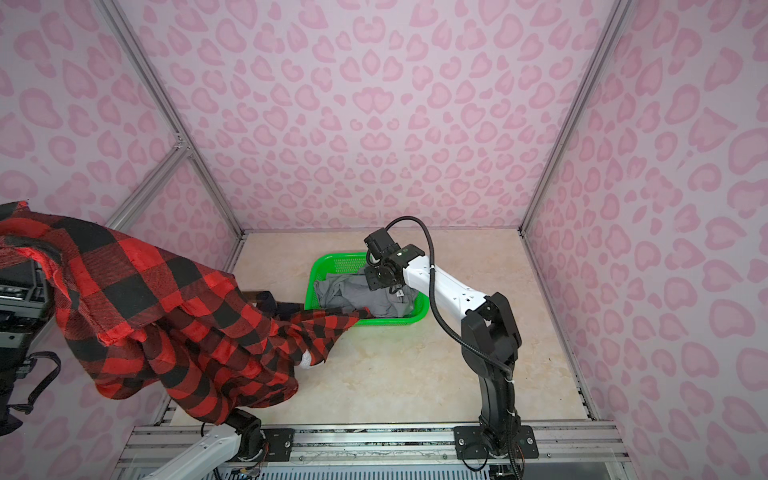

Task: Fold and stack the long sleeve shirts
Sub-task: 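Raise the red plaid shirt with the left gripper while the right reaches into the basket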

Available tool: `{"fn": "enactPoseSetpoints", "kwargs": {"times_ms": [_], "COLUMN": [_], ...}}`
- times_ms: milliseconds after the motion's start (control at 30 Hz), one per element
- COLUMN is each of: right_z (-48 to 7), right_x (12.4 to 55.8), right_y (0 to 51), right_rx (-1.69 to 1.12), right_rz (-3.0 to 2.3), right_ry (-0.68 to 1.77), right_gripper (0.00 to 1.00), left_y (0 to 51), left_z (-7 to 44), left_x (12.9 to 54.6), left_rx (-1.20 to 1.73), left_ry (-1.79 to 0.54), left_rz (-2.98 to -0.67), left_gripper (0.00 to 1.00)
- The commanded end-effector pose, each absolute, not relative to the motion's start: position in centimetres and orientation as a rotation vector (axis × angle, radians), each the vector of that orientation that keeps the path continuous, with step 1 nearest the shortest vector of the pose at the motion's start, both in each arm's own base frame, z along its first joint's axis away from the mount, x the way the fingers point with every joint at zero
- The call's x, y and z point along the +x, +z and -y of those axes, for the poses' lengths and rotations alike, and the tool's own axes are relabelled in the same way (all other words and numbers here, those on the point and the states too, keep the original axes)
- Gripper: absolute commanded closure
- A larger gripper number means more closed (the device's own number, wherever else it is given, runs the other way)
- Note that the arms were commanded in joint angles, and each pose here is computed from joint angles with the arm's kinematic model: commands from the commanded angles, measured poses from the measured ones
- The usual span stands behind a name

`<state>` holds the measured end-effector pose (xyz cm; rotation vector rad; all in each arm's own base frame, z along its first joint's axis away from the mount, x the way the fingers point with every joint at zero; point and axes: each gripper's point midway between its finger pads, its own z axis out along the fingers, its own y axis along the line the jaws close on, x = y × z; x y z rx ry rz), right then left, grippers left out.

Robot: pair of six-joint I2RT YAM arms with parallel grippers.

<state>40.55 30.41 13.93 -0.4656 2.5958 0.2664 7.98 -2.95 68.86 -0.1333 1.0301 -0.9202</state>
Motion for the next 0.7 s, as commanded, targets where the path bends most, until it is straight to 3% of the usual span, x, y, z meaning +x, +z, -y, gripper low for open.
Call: {"fn": "enactPoseSetpoints", "kwargs": {"times_ms": [0, 367, 667], "right_z": [-30.6, -25.4, -11.6], "right_x": [40.8, 45.2, 47.8], "right_y": [10.6, 3.0, 1.6], "right_rx": [-0.475, -0.129, 0.451], "right_rz": [-2.661, -2.768, -2.731], "right_ry": [0.193, 0.095, -0.206], "right_gripper": [0.43, 0.46, 0.48], "left_y": [67.0, 61.9, 61.6], "left_z": [2.7, 3.8, 4.7], "left_x": [9.3, 11.5, 12.2], "left_rx": [-0.136, -0.086, -0.052], "left_ry": [-0.807, -0.719, -0.723], "left_rz": [-1.107, -1.269, -1.290], "left_gripper": [0.98, 0.98, 0.98]}}
